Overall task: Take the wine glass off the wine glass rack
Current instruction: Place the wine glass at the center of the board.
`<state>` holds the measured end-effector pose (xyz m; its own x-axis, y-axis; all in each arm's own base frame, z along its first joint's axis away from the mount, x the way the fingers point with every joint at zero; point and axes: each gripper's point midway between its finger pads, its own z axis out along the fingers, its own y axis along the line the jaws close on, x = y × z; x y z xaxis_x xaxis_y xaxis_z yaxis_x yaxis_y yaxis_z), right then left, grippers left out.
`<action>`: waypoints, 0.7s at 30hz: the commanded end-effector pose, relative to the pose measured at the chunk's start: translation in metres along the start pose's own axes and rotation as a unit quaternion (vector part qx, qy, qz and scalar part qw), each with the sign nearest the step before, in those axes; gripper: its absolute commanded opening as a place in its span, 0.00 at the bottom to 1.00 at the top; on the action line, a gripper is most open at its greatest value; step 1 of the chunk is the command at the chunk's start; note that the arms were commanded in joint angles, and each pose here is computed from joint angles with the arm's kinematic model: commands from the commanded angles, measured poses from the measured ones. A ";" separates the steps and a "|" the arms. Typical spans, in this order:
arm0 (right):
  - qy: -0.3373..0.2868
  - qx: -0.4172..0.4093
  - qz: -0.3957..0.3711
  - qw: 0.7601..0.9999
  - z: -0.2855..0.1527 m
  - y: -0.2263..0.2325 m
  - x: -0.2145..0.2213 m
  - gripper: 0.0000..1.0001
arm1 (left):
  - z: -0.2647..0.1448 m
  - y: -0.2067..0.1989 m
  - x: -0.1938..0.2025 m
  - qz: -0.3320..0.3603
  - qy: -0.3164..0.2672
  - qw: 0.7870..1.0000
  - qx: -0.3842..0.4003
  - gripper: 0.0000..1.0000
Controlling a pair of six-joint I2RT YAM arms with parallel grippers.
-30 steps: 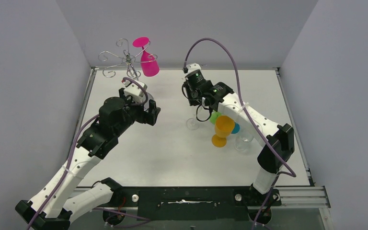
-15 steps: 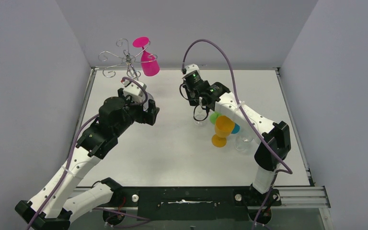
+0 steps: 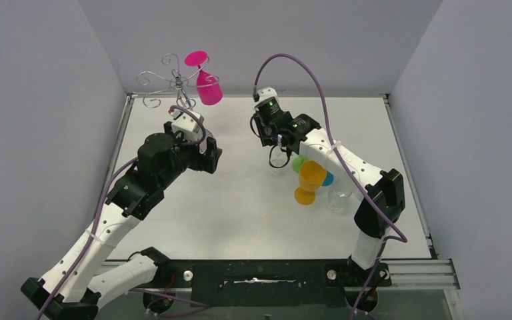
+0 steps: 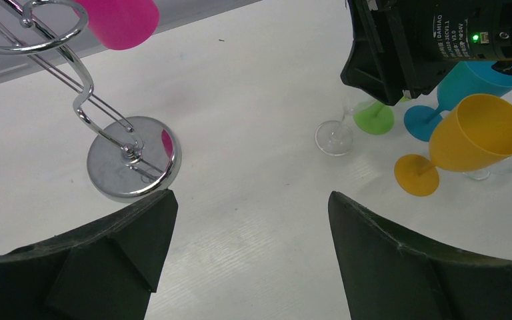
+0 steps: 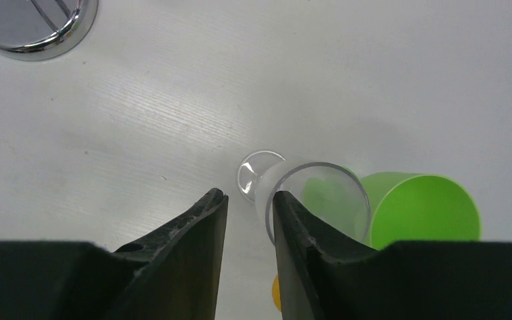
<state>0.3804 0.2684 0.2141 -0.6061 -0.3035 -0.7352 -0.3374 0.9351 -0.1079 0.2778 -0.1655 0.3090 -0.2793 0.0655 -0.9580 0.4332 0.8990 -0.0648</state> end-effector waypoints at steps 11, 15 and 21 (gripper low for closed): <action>-0.167 0.023 0.040 0.985 -0.095 -0.038 -0.077 0.52 | 0.007 0.022 -0.106 0.060 -0.004 0.996 -0.063 0.89; -0.246 -0.026 0.076 0.966 -0.125 -0.038 -0.071 0.68 | 0.005 0.053 -0.141 0.026 -0.032 0.995 -0.091 0.90; -0.339 -0.066 0.152 0.926 -0.156 -0.051 -0.044 0.85 | 0.018 0.081 -0.174 0.001 -0.054 0.993 -0.101 0.91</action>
<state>0.3168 0.2048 0.3173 -0.2592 -0.0191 -0.9656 -0.3152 0.9467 0.0659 0.3681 -0.1109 0.4334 -0.2372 0.0839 -0.9678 0.2234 0.9743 0.0297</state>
